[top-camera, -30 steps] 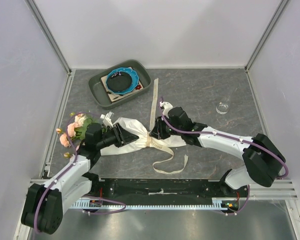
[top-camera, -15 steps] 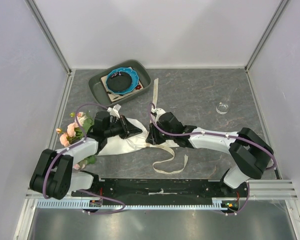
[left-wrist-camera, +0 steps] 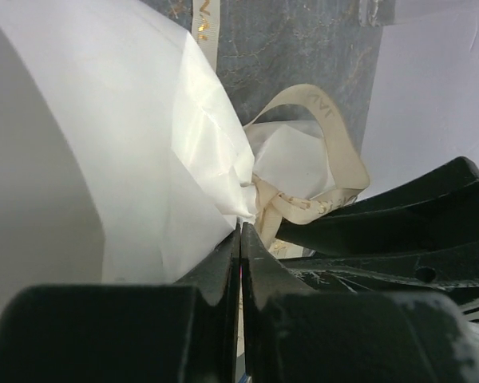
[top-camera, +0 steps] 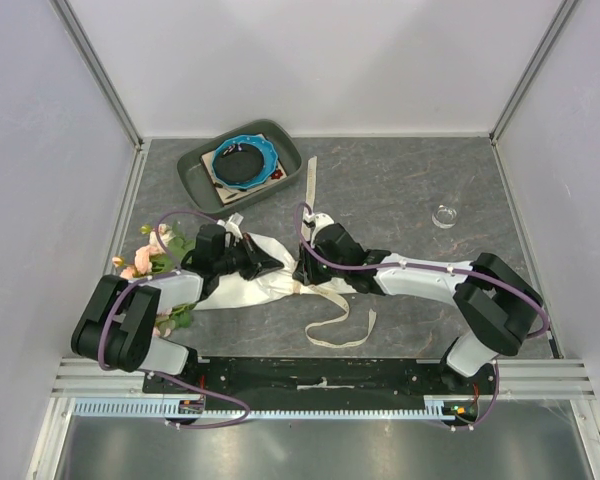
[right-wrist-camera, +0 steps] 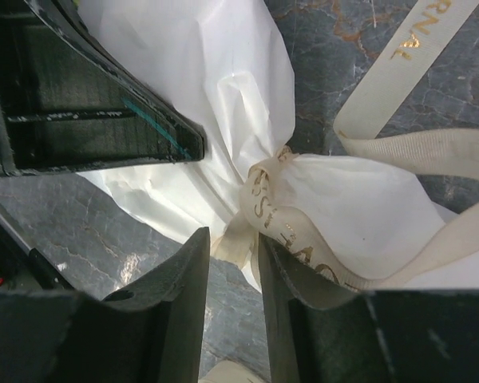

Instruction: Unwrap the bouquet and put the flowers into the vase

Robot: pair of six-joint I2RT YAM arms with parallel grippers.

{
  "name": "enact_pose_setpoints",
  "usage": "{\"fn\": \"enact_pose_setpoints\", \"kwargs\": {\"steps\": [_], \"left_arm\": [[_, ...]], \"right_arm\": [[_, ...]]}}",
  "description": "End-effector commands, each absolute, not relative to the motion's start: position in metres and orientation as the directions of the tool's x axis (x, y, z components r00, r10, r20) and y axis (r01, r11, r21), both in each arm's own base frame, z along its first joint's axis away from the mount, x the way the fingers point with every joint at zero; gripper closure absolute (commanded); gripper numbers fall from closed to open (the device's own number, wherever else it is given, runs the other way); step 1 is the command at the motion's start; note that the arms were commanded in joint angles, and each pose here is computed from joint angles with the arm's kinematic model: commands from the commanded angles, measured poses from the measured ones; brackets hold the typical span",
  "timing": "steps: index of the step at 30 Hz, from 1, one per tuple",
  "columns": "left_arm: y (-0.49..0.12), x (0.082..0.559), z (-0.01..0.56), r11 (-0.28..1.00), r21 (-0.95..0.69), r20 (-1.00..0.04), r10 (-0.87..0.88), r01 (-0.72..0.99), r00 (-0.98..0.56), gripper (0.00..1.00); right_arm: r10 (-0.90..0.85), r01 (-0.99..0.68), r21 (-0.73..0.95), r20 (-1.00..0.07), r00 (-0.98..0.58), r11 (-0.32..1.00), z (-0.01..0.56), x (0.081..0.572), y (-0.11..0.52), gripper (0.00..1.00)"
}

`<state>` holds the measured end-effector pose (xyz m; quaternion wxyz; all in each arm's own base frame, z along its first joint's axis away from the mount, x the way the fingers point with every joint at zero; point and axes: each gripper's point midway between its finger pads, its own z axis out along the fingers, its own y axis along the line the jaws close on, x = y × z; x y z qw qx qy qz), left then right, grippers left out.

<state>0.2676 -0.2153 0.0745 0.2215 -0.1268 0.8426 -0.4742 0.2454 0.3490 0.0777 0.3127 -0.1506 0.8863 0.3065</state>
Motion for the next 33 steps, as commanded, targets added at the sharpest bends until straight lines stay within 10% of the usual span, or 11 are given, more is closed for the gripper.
{"fn": "enact_pose_setpoints", "kwargs": {"steps": [1, 9, 21, 33], "left_arm": [[-0.213, 0.273, 0.064, 0.541, -0.841, -0.287, -0.426, 0.013, -0.858, 0.96], [-0.213, 0.268, 0.063, 0.529, -0.848, -0.27, -0.434, 0.0, -0.86, 0.98], [-0.206, 0.268, 0.046, 0.558, -0.827, -0.242, -0.462, -0.068, -0.853, 0.98], [-0.199, 0.263, 0.033, 0.578, -0.81, -0.229, -0.47, -0.1, -0.852, 0.98]], "right_arm": [[-0.047, -0.458, 0.444, -0.676, -0.736, 0.77, 0.088, 0.259, 0.362, 0.61], [-0.054, -0.464, 0.445, -0.675, -0.735, 0.766, 0.082, 0.259, 0.383, 0.66], [0.086, -0.48, 0.507, -0.746, -0.66, 0.716, 0.138, 0.263, 0.382, 0.99], [0.244, -0.506, 0.647, -0.722, -0.648, 0.57, 0.183, 0.258, 0.382, 0.92]]}}
